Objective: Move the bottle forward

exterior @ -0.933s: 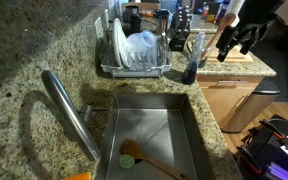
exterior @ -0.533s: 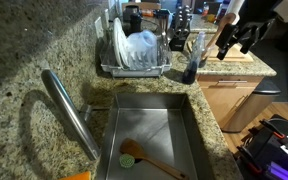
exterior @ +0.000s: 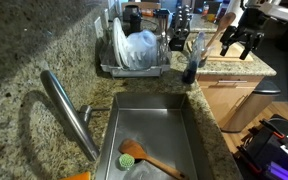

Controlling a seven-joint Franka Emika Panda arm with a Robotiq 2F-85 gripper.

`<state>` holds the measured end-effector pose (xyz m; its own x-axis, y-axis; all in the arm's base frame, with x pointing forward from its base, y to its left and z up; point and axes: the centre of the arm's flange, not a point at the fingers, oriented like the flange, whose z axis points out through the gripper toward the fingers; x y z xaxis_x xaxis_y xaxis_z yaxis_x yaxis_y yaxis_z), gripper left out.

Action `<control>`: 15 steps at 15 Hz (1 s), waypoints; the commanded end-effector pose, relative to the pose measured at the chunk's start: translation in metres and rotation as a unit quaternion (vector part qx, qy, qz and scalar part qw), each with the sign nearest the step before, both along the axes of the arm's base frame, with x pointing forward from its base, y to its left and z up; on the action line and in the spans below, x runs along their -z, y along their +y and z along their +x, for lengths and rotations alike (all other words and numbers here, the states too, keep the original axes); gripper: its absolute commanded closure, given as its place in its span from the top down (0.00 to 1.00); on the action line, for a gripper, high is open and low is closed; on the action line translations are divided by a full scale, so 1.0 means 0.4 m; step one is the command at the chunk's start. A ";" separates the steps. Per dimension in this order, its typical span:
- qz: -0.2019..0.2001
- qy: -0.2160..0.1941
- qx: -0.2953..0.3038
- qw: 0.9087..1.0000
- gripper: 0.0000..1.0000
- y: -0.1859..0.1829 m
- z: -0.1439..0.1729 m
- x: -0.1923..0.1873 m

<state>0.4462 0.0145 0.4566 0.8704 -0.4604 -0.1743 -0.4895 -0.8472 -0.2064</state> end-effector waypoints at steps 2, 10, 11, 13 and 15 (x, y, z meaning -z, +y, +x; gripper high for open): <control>0.010 0.011 0.008 1.000 1.00 -0.031 0.014 0.042; 0.149 0.083 0.188 0.967 1.00 -0.441 -0.065 0.007; 0.129 0.062 0.157 0.977 1.00 -0.349 -0.049 -0.004; 0.144 0.070 0.190 0.969 1.00 -0.439 -0.089 0.006; 0.190 0.077 0.180 0.962 1.00 -0.437 -0.078 0.005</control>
